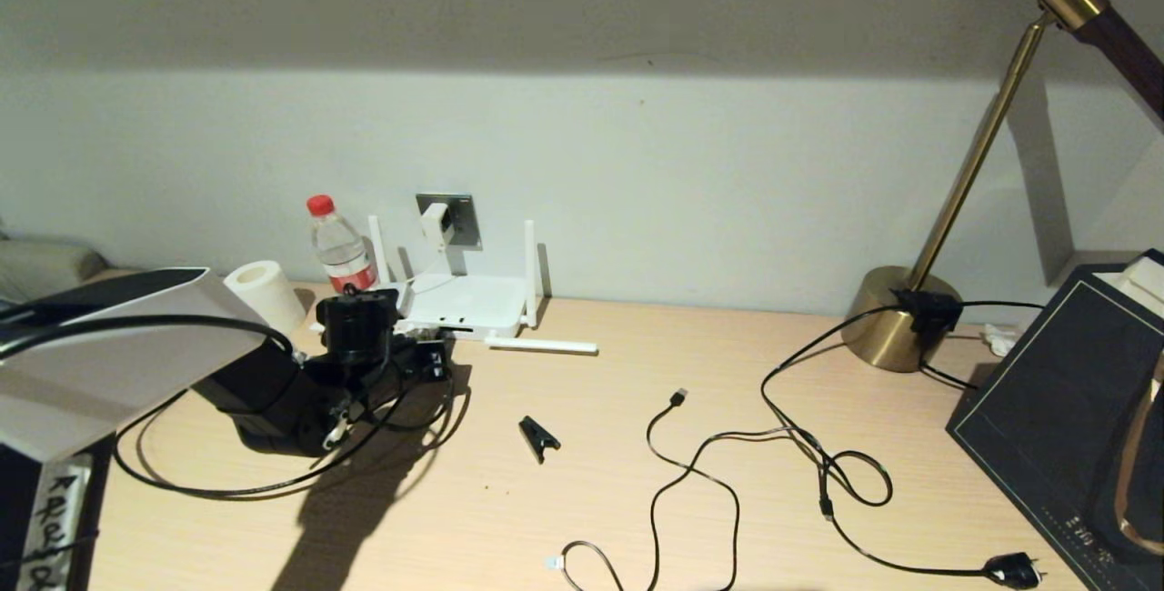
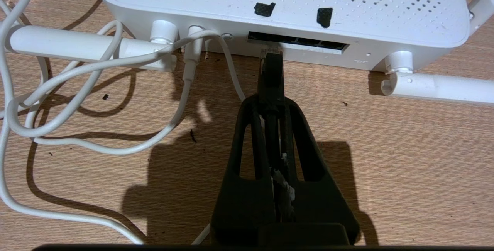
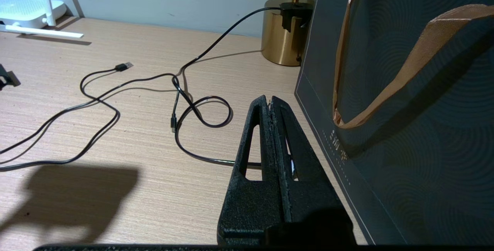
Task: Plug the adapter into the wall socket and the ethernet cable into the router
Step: Plug cable into router interface
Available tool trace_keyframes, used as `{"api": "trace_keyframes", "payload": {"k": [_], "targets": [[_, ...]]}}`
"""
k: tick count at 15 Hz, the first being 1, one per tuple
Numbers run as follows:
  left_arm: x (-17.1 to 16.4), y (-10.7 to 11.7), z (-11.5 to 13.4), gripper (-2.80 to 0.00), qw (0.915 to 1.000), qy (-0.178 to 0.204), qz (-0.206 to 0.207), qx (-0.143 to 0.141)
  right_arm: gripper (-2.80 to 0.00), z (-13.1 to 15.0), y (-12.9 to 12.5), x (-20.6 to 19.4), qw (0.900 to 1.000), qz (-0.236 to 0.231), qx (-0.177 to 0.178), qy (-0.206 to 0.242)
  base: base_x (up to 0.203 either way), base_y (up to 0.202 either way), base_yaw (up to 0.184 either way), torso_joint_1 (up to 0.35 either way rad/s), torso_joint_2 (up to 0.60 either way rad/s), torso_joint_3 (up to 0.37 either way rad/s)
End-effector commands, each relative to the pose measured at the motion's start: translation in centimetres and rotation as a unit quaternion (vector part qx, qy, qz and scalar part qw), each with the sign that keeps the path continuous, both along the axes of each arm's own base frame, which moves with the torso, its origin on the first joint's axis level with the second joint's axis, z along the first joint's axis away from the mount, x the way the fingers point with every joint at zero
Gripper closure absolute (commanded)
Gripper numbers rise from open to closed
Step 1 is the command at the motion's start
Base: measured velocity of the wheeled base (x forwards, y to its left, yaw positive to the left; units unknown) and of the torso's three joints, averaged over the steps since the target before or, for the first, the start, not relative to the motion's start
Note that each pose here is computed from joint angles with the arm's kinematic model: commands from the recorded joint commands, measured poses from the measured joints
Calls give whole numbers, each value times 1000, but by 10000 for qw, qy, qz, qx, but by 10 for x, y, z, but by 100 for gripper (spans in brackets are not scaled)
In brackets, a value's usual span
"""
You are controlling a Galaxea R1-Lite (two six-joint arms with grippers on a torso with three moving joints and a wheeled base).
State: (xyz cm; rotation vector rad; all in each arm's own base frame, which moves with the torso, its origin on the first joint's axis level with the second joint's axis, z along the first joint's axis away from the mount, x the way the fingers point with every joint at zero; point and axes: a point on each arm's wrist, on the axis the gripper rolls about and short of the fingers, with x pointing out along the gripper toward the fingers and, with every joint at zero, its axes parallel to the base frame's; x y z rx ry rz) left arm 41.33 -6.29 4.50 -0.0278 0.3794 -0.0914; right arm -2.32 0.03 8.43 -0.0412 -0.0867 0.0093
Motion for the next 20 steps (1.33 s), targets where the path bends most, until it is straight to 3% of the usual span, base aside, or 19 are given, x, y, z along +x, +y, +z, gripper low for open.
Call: {"api": "trace_keyframes", "payload": {"k": [1, 20], "targets": [[1, 1, 0, 0, 10000, -18, 14, -5, 0, -10, 0, 3, 9998, -2, -4, 179, 0, 0, 0, 0, 0, 0], [5, 3, 1, 0, 10000, -81, 42, -7, 0, -9, 0, 3, 9999, 6, -4, 171, 0, 0, 0, 0, 0, 0]]}}
